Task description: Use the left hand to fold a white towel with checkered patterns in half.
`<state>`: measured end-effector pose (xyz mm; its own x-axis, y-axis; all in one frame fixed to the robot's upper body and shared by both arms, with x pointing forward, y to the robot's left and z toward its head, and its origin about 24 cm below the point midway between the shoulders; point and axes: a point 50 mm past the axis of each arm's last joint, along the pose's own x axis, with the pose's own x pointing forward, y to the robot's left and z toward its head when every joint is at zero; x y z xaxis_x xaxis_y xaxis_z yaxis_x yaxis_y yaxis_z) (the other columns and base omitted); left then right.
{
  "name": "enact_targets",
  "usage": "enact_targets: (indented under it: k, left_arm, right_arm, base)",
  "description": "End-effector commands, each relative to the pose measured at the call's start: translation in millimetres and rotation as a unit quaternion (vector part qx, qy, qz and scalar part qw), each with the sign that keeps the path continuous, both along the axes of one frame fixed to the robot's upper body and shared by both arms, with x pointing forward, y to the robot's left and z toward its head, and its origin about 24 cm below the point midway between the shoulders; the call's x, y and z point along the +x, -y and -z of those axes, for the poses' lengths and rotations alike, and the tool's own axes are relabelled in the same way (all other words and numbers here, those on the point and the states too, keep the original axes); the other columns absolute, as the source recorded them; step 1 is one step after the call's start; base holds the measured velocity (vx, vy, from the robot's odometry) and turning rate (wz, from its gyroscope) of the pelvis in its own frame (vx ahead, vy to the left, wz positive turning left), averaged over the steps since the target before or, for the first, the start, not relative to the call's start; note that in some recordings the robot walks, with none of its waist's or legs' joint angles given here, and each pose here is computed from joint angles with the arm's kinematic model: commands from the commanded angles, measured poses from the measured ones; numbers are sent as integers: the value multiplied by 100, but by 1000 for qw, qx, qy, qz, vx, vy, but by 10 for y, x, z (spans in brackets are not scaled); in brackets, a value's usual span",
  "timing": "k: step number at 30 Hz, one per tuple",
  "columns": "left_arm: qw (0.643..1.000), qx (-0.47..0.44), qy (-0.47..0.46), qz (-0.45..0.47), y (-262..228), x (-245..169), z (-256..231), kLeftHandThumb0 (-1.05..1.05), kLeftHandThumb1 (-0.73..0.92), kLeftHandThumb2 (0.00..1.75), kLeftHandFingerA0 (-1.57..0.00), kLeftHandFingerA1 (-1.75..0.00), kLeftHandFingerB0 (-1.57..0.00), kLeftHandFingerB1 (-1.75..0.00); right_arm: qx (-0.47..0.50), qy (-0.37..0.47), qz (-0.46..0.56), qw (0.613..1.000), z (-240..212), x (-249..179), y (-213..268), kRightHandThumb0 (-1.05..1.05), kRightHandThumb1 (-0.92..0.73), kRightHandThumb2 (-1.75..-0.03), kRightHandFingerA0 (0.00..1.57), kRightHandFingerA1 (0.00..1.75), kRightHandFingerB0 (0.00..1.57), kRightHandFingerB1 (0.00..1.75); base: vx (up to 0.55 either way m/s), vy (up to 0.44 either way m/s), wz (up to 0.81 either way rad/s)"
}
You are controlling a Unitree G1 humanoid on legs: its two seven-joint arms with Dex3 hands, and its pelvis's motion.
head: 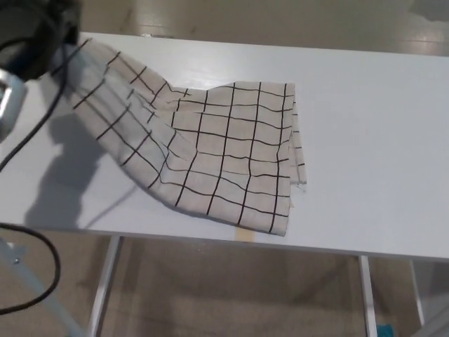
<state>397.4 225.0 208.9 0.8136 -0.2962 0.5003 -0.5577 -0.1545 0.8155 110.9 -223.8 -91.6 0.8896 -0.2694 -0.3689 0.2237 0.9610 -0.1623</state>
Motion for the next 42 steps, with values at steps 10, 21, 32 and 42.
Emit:
enact_targets:
  k: [10, 21, 32, 42]
  left_arm:
    - [940, 182, 30, 288, 1314, -295, 361, -32, 46, 56, -94, -170, -96, -54]
    - [876, 293, -109, 367, 1752, -695, 1280, -28, 48, 55, -87, -168, -103, -67]
    - [868, 243, -344, 263, 1944, -790, 1514, -77, 52, 57, -25, -31, -22, -30]
    - [875, 149, -376, 267, 2080, -728, 1133, -37, 14, 82, 0, -49, 0, -48]
  right_arm:
    - [22, 3, 12, 1000, 0, 13, -23, -32, -76, -62, 47, 52, 43, 43]
    - [25, -12, -6, 1000, 15, -53, -44, -32, -77, -62, 49, 52, 45, 45]
    - [8, -7, -17, 1000, 0, -9, -31, -30, -76, -62, 50, 52, 45, 45]
    - [10, -12, -22, 1000, 53, -21, -103, -31, -75, -61, 51, 52, 46, 46]
  base:
    - [0, 0, 0]
    - [0, 0, 0]
    - [0, 0, 0]
    - [0, 0, 0]
